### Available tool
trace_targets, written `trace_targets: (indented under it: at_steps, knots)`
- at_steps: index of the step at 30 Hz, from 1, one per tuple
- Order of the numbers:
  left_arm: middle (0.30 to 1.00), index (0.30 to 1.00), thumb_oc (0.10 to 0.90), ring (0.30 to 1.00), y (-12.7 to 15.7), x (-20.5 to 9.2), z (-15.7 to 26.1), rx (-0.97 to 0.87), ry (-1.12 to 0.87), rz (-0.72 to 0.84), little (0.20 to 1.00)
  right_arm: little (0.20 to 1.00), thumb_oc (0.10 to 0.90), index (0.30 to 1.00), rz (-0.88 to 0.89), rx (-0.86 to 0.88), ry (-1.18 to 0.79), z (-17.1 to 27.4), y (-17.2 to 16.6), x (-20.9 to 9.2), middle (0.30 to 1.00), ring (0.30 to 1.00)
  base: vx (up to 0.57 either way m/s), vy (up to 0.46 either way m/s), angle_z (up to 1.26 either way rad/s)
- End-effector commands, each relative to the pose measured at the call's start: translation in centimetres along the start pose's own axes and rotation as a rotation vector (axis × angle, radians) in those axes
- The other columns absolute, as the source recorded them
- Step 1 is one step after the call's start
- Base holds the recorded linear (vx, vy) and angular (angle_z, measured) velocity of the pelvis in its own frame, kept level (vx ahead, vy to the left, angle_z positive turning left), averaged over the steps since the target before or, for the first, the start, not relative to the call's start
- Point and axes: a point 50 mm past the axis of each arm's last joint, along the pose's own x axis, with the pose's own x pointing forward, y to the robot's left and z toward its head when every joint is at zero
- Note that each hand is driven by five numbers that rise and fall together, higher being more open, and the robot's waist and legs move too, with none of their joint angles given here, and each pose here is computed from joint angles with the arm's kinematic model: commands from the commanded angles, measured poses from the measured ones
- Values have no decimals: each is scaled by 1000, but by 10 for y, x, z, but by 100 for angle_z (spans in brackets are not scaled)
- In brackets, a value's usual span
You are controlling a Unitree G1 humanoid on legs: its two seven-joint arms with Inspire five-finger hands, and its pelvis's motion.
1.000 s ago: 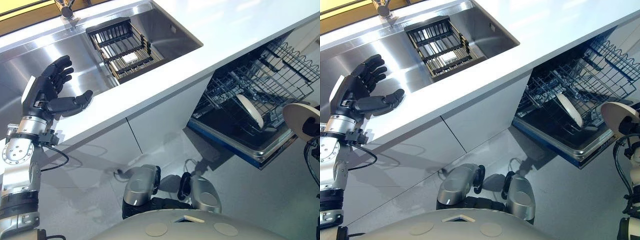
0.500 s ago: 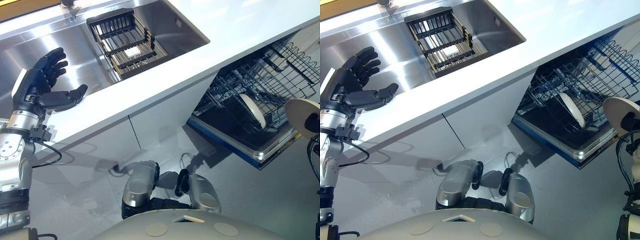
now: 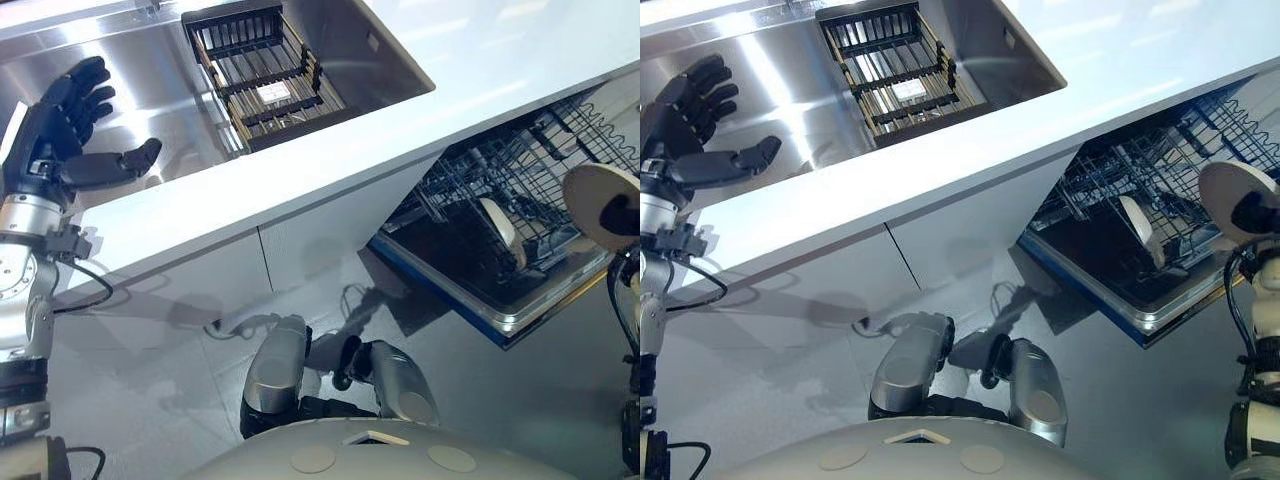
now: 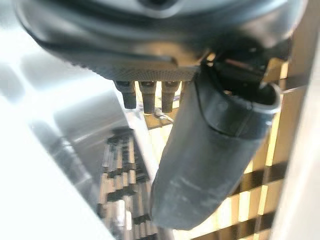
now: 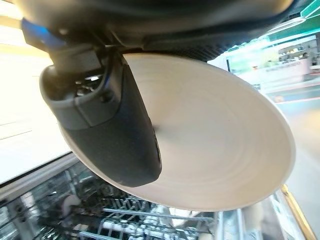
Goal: Pick up plates and place into dishwasher.
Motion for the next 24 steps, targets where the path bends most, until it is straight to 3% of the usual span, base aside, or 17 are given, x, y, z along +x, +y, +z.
trace_targets:
  at_steps: [1,4,6,8,10,14,18,24]
  knots:
    - [900,900,800,900,-4,6,3,-35,-29,43,900,200,100,300,-230,33,-68,22,-77,23,300,300,168,-257,39]
    - [900,900,800,900,-21,31,29,-145,-209,151,900,200,100,300,-459,262,-271,107,-142,27,300,300,-560,-58,34]
    - [900,900,800,900,-21,50,63,-269,-440,245,900,200,100,300,-707,446,-418,175,-182,11,300,300,-1122,44,70]
    - [900,900,800,900,-12,51,79,-348,-585,275,900,200,100,300,-913,582,-546,210,-217,-7,300,300,-409,-69,85]
    - [900,900,800,900,-6,48,81,-347,-599,268,900,200,100,300,-932,663,-585,208,-229,-11,300,300,88,-171,48]
    - [900,900,800,900,6,44,83,-280,-537,265,900,200,100,300,-930,749,-585,181,-212,-5,300,300,3,-207,1]
    - [900,900,800,900,11,37,75,-182,-510,242,900,200,100,300,-901,621,-580,162,-190,1,300,300,-2,-16,-17]
    - [900,900,800,900,18,34,65,-188,-453,243,900,200,100,300,-828,497,-586,142,-180,5,300,300,43,102,-19]
